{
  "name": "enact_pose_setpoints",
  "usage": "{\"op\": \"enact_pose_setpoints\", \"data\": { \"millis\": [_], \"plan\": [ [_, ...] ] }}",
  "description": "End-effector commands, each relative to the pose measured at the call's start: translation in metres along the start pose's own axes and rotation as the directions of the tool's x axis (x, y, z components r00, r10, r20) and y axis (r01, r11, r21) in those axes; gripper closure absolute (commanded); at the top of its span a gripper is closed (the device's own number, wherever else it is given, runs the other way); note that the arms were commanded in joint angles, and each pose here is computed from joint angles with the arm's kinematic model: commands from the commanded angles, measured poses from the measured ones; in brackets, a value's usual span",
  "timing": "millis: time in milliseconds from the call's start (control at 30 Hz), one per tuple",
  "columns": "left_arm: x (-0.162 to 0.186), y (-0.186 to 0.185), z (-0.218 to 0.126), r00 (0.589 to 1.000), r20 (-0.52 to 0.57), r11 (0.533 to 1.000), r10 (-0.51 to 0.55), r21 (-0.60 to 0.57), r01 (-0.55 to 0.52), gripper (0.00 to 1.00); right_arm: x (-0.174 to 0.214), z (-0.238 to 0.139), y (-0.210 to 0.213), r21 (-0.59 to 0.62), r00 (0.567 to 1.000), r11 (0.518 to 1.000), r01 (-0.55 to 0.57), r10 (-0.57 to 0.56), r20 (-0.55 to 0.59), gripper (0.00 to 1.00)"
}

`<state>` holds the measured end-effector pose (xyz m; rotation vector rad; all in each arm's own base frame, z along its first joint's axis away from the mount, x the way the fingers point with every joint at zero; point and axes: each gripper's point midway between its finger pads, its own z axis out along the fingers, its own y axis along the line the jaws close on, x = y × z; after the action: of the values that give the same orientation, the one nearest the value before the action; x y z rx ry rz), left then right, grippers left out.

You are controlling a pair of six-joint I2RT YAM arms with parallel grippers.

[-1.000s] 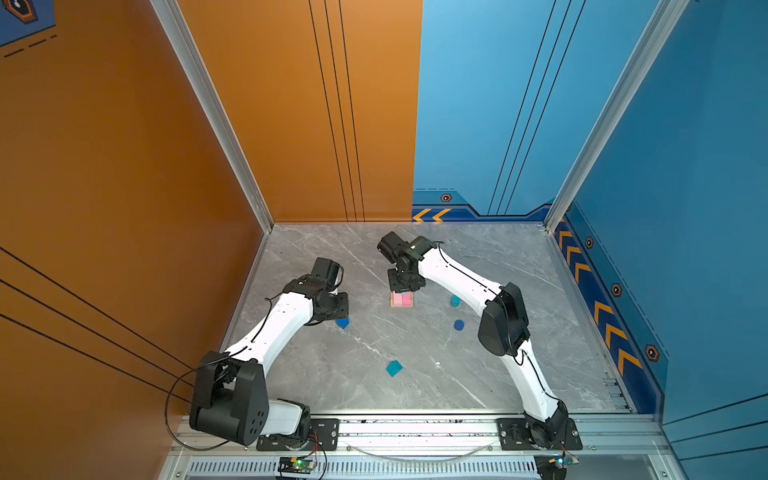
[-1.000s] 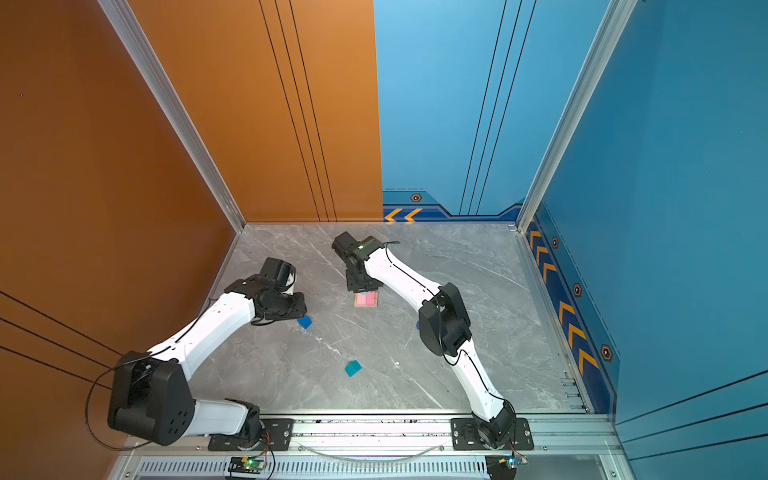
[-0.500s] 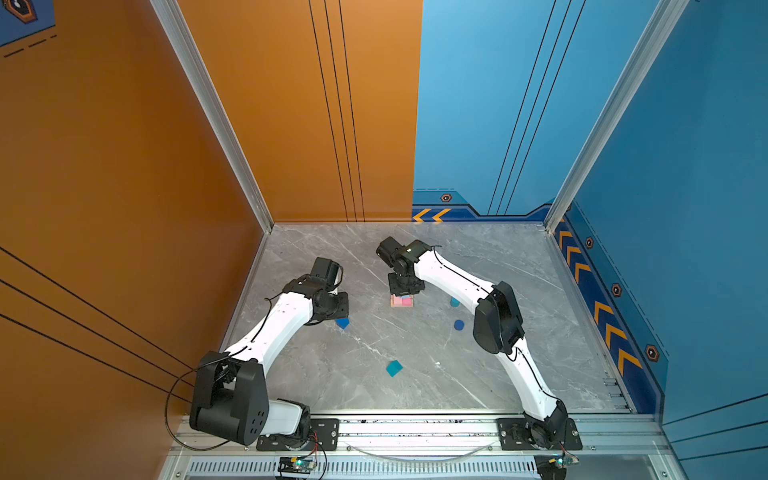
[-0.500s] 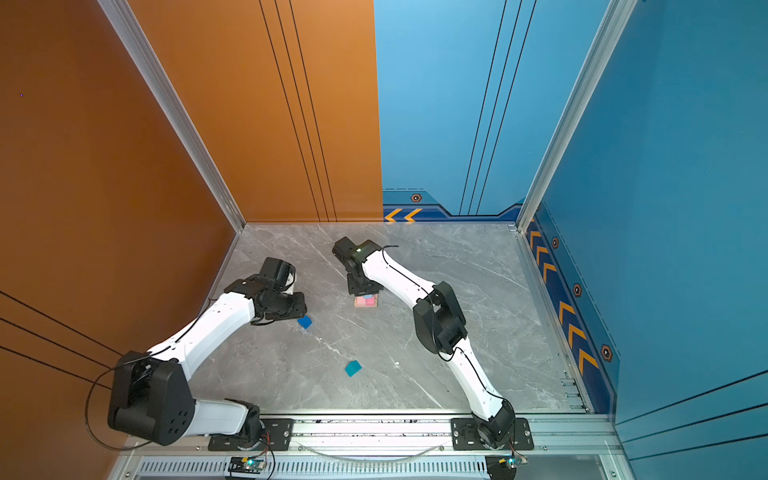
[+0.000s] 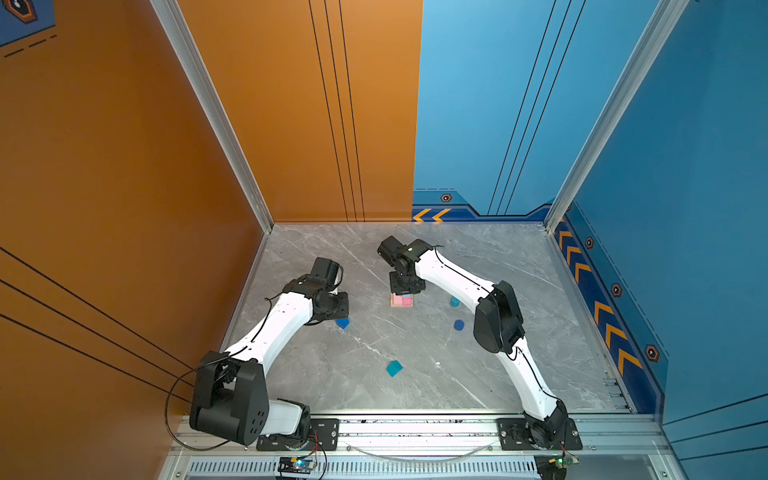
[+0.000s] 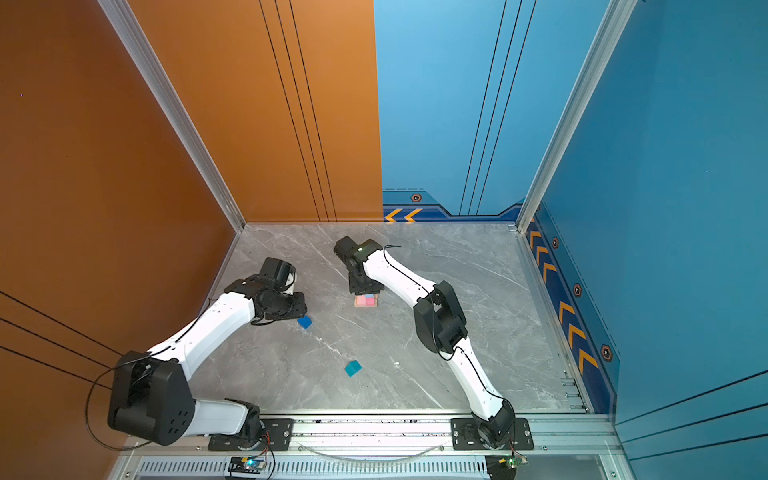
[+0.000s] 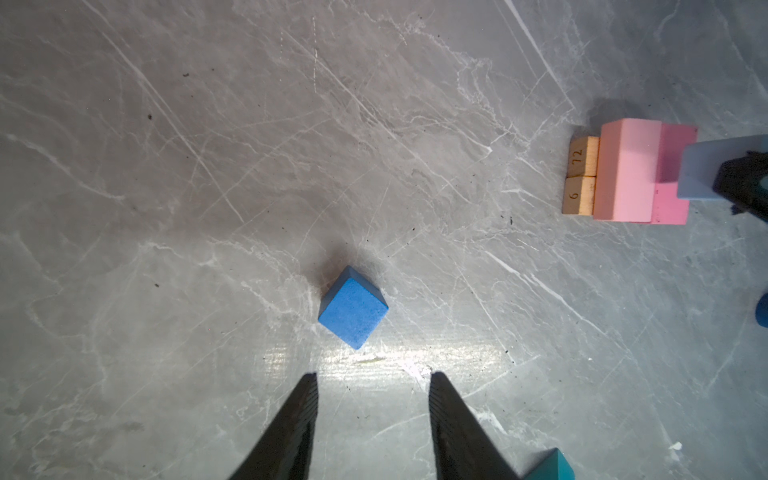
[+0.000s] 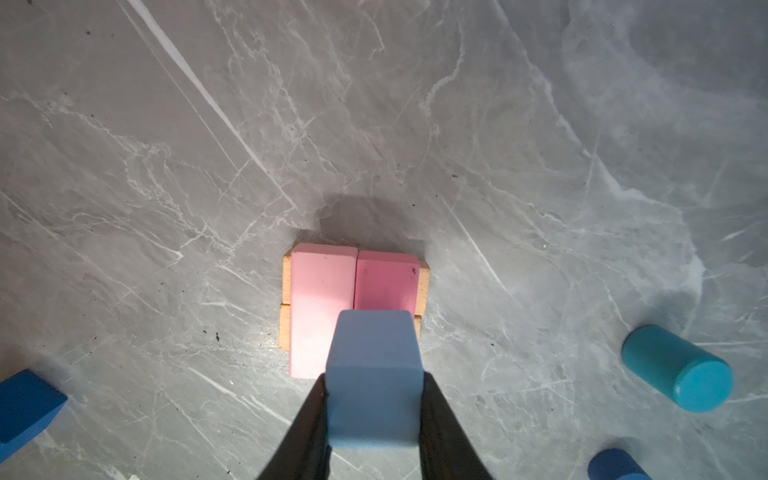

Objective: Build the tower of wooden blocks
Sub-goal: 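Lower the light blue cube onto the middle of the pink blocks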

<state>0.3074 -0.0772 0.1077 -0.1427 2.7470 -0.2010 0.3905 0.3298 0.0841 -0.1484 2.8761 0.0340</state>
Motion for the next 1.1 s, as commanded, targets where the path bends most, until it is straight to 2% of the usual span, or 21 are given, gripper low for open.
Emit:
{"op": "enact_pose_setpoints", "data": {
  "millis": [0,1067],
  "plan": [
    [0.0019,-0.0002,0.0015,1.000,-0.011,1.000,0.003,0.012,-0.003,0.54,0.0056,0.0126,-0.0062,0.027,0.999,0.999,-0.032,0.032,-0.024,0.67],
    [0.0029,-0.0020,0.0017,1.000,-0.014,1.000,0.006,0.021,-0.006,0.54,0.0049,0.0202,-0.0039,0.007,0.995,0.996,-0.094,0.095,-0.023,0.66]
  ]
}}
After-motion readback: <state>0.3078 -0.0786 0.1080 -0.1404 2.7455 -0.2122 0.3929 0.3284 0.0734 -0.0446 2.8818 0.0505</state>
